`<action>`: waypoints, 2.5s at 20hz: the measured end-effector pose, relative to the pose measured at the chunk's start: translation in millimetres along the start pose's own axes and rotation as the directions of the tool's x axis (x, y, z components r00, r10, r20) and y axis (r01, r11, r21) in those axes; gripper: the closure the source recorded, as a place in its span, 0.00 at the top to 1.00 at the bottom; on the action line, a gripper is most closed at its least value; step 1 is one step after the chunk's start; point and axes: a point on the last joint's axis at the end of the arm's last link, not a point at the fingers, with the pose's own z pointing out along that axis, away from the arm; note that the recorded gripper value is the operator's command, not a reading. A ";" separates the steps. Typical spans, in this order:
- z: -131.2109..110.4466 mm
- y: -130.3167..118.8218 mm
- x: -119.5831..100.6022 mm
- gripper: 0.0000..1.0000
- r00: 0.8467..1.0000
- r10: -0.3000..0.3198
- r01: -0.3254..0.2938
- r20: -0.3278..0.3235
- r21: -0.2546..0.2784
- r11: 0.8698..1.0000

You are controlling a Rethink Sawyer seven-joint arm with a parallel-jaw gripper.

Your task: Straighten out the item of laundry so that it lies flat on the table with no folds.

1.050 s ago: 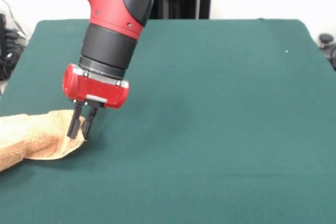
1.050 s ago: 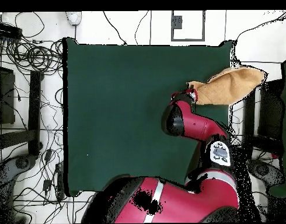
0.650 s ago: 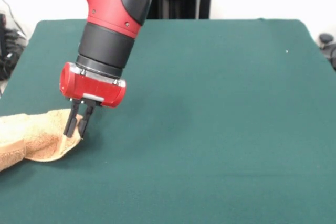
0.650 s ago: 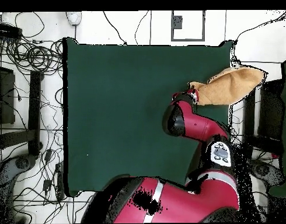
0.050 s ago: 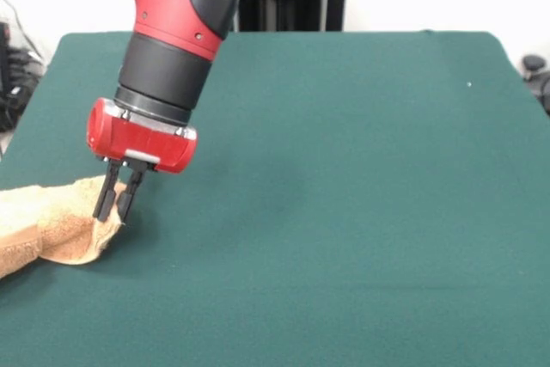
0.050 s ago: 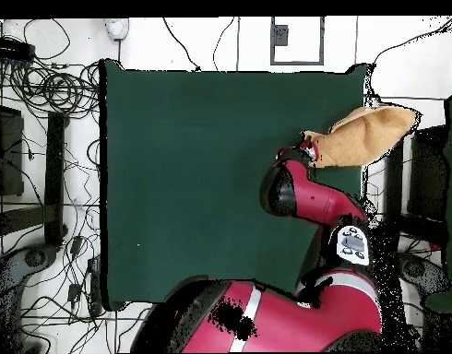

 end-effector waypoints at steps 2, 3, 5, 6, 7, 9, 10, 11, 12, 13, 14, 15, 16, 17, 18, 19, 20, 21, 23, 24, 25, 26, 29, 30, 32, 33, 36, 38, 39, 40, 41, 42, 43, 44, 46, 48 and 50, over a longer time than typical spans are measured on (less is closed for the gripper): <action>-0.9 -0.7 -1.8 0.00 1.000 0.004 -0.004 0.003 -0.001 1.000; -1.6 -0.9 -2.9 0.00 1.000 0.013 -0.013 0.006 -0.005 1.000; -3.6 -2.0 -5.1 0.00 0.999 0.039 -0.039 0.012 -0.017 0.999; -4.6 -2.6 -6.2 0.00 0.999 0.052 -0.052 0.015 -0.023 0.998; -5.8 -4.1 -7.2 0.00 0.997 0.077 -0.077 0.018 -0.034 0.996; -9.2 -8.8 -8.2 0.00 0.989 0.145 -0.143 0.024 -0.066 0.987; -10.4 -10.8 -8.0 0.00 0.985 0.171 -0.168 0.026 -0.079 0.983; -14.1 -16.1 -6.4 0.00 0.972 0.234 -0.230 0.025 -0.110 0.967; -15.4 -17.4 -5.8 0.00 0.968 0.251 -0.246 0.025 -0.120 0.962; -17.8 -19.3 -4.9 0.00 0.961 0.275 -0.270 0.023 -0.134 0.954; -20.2 -21.2 -3.9 0.00 0.954 0.300 -0.293 0.022 -0.148 0.944; -21.8 -21.9 -3.6 0.00 0.950 0.312 -0.305 0.021 -0.156 0.939; -24.7 -22.5 -3.1 0.00 0.943 0.332 -0.324 0.019 -0.170 0.931; -28.2 -22.9 -3.3 0.00 0.935 0.354 -0.344 0.018 -0.187 0.920; -32.5 -22.6 -3.6 0.00 0.927 0.374 -0.363 0.016 -0.204 0.909; -36.2 -21.6 -5.1 0.00 0.921 0.389 -0.377 0.016 -0.220 0.900; -39.5 -20.2 -6.4 0.00 0.915 0.402 -0.388 0.015 -0.234 0.891; -42.7 -18.9 -7.6 0.00 0.910 0.415 -0.399 0.014 -0.248 0.883; -47.1 -16.4 -10.0 0.00 0.902 0.432 -0.413 0.013 -0.267 0.870; -49.4 -14.8 -11.3 0.00 0.897 0.441 -0.421 0.012 -0.278 0.864; -52.9 -12.2 -13.3 0.00 0.891 0.454 -0.431 0.010 -0.292 0.854; -56.5 -9.5 -15.3 0.00 0.885 0.466 -0.441 0.008 -0.307 0.843; -70.9 4.2 -24.0 0.00 0.859 0.512 -0.480 -0.007 -0.359 0.801; -74.9 8.9 -26.6 0.00 0.853 0.522 -0.488 -0.012 -0.373 0.789; -84.8 18.6 -33.0 0.00 0.841 0.541 -0.502 -0.021 -0.401 0.766; -86.9 20.5 -34.6 0.00 0.839 0.544 -0.505 -0.022 -0.407 0.761; -108.3 39.8 -49.0 0.00 0.814 0.579 -0.528 -0.040 -0.465 0.710; -116.7 46.2 -54.9 0.00 0.805 0.592 -0.535 -0.045 -0.486 0.691; -123.1 51.1 -59.4 0.00 0.796 0.603 -0.542 -0.049 -0.501 0.675; -129.7 55.6 -64.0 0.00 0.787 0.615 -0.549 -0.054 -0.518 0.656; -136.2 60.2 -68.7 0.00 0.777 0.627 -0.555 -0.060 -0.535 0.637; -147.7 66.8 -77.0 0.00 0.762 0.644 -0.563 -0.070 -0.563 0.605; -155.1 70.0 -82.1 0.00 0.752 0.654 -0.568 -0.077 -0.579 0.585; -159.9 71.7 -85.3 0.00 0.746 0.661 -0.571 -0.082 -0.590 0.571; -169.4 75.3 -91.6 0.00 0.733 0.674 -0.575 -0.092 -0.612 0.542; -177.1 78.3 -96.2 0.00 0.715 0.691 -0.584 -0.107 -0.635 0.506; -174.4 82.6 -90.6 0.00 0.716 0.689 -0.581 -0.113 -0.642 0.499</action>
